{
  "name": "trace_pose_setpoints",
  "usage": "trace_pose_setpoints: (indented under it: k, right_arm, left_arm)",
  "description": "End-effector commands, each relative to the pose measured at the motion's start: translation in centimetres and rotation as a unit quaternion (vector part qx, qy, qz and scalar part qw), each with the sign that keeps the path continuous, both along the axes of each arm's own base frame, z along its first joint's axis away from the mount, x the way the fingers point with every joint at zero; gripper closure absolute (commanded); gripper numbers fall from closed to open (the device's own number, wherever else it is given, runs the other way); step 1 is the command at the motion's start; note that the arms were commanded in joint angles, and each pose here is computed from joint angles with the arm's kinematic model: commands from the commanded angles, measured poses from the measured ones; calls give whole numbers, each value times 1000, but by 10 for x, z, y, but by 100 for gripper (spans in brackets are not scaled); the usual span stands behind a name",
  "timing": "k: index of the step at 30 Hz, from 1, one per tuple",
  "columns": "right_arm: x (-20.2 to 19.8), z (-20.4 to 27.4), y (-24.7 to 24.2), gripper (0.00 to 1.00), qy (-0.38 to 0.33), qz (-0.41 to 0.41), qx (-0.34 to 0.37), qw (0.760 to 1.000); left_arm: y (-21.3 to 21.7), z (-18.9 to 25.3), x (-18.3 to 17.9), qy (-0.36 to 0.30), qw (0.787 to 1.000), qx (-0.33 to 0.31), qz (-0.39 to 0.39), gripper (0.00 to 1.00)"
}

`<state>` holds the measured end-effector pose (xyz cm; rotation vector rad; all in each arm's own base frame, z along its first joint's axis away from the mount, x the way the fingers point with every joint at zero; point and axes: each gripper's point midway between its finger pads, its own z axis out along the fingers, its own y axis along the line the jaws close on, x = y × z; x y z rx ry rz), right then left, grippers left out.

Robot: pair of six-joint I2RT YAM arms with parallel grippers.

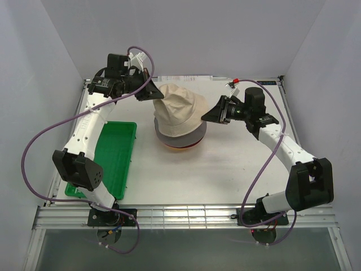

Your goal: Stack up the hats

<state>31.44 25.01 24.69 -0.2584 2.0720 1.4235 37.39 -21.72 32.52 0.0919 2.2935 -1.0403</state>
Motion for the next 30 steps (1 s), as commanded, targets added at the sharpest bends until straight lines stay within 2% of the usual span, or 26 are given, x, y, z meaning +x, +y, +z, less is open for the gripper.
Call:
trace_pose_setpoints:
  k: [1,4,11,16,19,23,30]
  right_arm:
    - [4,11,-2,68,-14,-1,15,1000]
    - [7,9,-2,68,-8,-2,19,1000]
    - [12,3,0,55,11,-1,40,999]
    - [14,-4,1,55,32,-7,47,998]
    - [17,-8,-1,59,42,-14,46,998]
    - [17,-10,-3,75,44,-22,46,998]
    - [19,-14,-6,92,44,-28,39,998]
  left_arm:
    - [-6,25,-13,-39,999,-24,-28,100]
    - [-10,26,-14,-40,998,-33,-36,100]
    - [-11,25,-17,-42,997,-42,-40,100]
    - [-12,30,-19,-51,997,-47,-42,100]
    - [-12,35,-19,-56,996,-50,-42,100]
    - [-13,36,-20,-56,996,-53,-46,100]
    - [-14,43,-20,-64,995,-57,-48,100]
